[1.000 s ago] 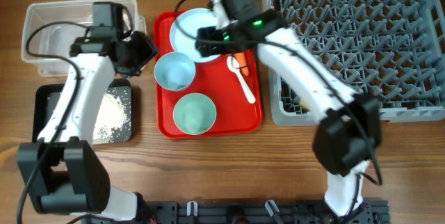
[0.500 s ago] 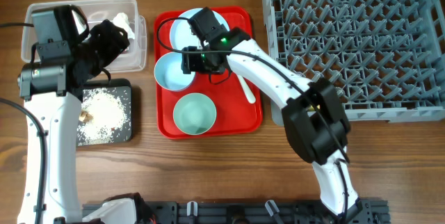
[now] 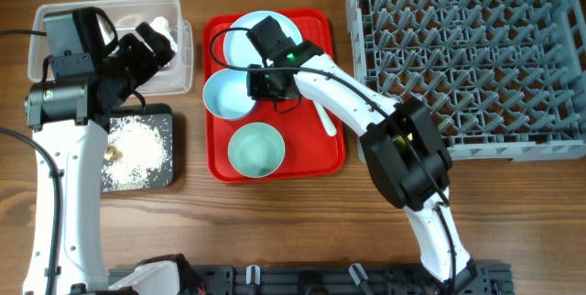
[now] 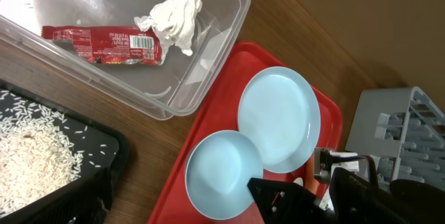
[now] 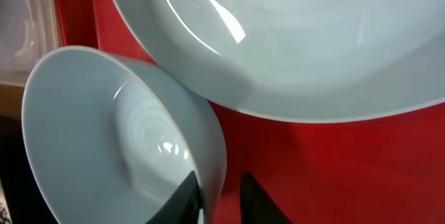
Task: Sort waste into correct bins and load items into the dishwasher rack
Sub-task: 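Move right gripper to the small blue bowl and grasp its rim, then carry the blue bowl with right gripper and set it in the rack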
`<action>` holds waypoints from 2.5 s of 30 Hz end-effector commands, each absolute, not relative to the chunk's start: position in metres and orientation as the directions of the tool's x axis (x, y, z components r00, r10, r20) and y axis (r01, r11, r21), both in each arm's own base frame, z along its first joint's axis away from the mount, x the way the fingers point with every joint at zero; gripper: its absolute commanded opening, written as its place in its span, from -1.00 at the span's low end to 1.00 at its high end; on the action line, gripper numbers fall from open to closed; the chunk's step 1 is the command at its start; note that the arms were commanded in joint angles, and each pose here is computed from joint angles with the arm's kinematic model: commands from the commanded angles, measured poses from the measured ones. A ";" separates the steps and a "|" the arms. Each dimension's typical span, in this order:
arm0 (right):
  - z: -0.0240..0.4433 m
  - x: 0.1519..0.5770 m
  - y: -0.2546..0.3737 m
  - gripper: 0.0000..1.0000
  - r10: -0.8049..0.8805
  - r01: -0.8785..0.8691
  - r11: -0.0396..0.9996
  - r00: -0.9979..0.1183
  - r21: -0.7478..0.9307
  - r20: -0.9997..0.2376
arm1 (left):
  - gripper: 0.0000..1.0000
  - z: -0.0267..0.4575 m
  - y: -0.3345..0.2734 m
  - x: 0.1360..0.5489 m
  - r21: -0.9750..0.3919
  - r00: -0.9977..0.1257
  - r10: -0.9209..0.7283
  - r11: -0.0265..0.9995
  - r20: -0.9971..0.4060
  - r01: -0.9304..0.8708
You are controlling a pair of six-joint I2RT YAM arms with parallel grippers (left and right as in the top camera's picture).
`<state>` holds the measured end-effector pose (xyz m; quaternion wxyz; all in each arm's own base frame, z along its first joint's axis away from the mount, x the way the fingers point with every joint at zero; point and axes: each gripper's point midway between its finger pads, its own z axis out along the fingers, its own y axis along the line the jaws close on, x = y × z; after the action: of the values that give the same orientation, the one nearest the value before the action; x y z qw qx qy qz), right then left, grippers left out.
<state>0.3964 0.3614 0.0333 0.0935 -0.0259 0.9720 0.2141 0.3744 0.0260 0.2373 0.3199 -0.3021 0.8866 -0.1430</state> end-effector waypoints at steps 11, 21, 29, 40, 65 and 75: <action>0.024 0.390 0.358 -0.91 0.001 -0.059 0.921 -0.988 0.385 -0.153 | 1.00 0.239 0.030 0.376 -0.434 -0.608 -0.620 0.783 -0.496 -0.445; 0.161 0.432 0.306 -0.91 0.018 -0.158 0.922 -0.894 0.353 -0.448 | 1.00 0.239 0.030 0.376 -0.434 -0.608 -0.620 0.783 -0.496 -0.445; 0.278 0.461 0.182 -0.91 0.080 0.017 0.996 -0.664 0.092 -0.743 | 1.00 0.239 0.030 0.376 -0.434 -0.608 -0.620 0.783 -0.496 -0.445; 0.308 0.495 0.032 -0.92 -0.207 0.440 0.729 -0.589 -0.525 -0.781 | 1.00 0.239 0.030 0.376 -0.434 -0.608 -0.620 0.783 -0.496 -0.445; 0.197 0.582 0.032 -0.91 -0.529 0.159 0.466 -0.738 -0.870 -0.418 | 1.00 0.239 0.030 0.376 -0.434 -0.608 -0.620 0.783 -0.496 -0.445; 0.200 0.593 0.042 -0.91 -0.558 0.156 0.509 -0.689 -0.846 -0.463 | 1.00 0.239 0.030 0.376 -0.434 -0.608 -0.620 0.783 -0.496 -0.445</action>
<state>0.5868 0.0346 0.2105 0.3675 -0.1081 0.7799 -0.4949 0.3744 0.0267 0.2371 0.3203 -0.3028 0.8865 -0.1413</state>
